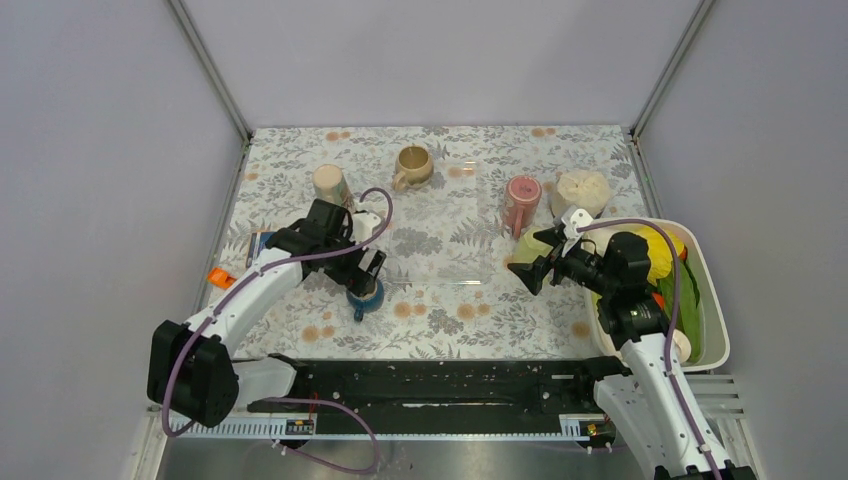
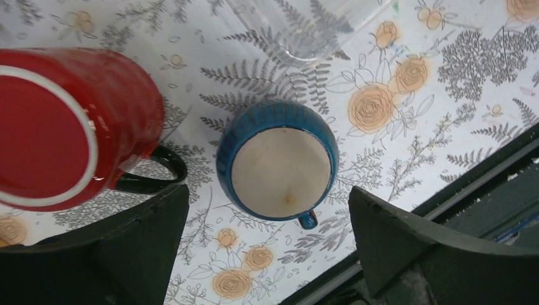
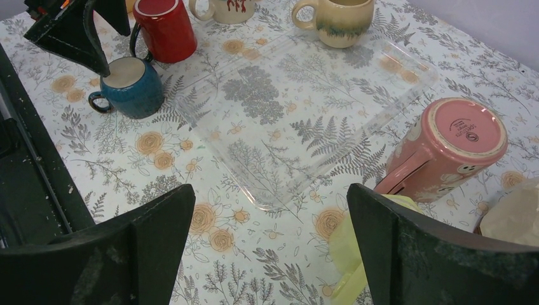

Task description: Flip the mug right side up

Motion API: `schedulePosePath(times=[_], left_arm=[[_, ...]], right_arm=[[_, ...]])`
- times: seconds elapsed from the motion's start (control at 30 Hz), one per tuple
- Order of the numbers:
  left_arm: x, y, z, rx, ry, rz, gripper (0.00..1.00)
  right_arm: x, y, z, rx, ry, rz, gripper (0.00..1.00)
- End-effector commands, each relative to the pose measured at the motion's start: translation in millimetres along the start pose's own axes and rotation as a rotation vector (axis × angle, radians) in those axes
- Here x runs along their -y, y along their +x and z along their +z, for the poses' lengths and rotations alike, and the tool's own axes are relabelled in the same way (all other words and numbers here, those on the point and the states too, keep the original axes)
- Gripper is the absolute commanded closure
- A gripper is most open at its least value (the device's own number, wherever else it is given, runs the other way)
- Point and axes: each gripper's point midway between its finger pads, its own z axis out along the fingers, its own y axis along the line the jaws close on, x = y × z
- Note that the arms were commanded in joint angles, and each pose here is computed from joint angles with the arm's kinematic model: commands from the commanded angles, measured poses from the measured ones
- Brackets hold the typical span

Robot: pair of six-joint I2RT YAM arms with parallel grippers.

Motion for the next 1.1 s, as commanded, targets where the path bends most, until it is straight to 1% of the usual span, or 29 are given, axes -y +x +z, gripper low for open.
schedulePosePath(times=[0.0,0.23,0.5,0.67,0.77,0.87,0.9,1.0,1.07], left_arm=[[16.7,-4.6,-0.5,-0.036,0.08,0.026,0.01],[22.8,6.6,10.8,-0.1,0.116,0.112,0.01],[-3.8,7.2,33.2,-0.134,-0.017,0.096,0.01],[-12.3,2.2,41.6,-0.133,-0.055,0.081,0.01],[-12.6,0.8,45.5,-0.142,-0.057,0.058,0.07],[-13.0,-2.3,48.0,-0.146,-0.06,0.033,0.17],[-12.7,-3.4,48.8,-0.146,-0.06,0.026,0.18],[-13.1,-5.1,50.0,-0.147,-0.063,0.009,0.17],[-12.5,-5.7,51.2,-0.149,-0.055,0.02,0.12]], right_arm=[[3.8,-6.2,-0.2,0.025,0.012,-0.042,0.01],[2.9,-7.4,-1.2,0.031,0.011,-0.048,0.01],[2.4,-6.9,-0.7,0.03,0.007,-0.046,0.01],[2.2,-7.5,-1.2,0.034,0.008,-0.048,0.01],[2.1,-7.8,-1.3,0.035,0.008,-0.049,0.01],[2.0,-7.3,-1.1,0.034,0.007,-0.049,0.02],[1.8,-6.9,-1.1,0.034,0.006,-0.048,0.02],[1.5,-6.8,-0.9,0.034,0.004,-0.048,0.02],[1.3,-7.1,-0.9,0.035,0.003,-0.049,0.02]])
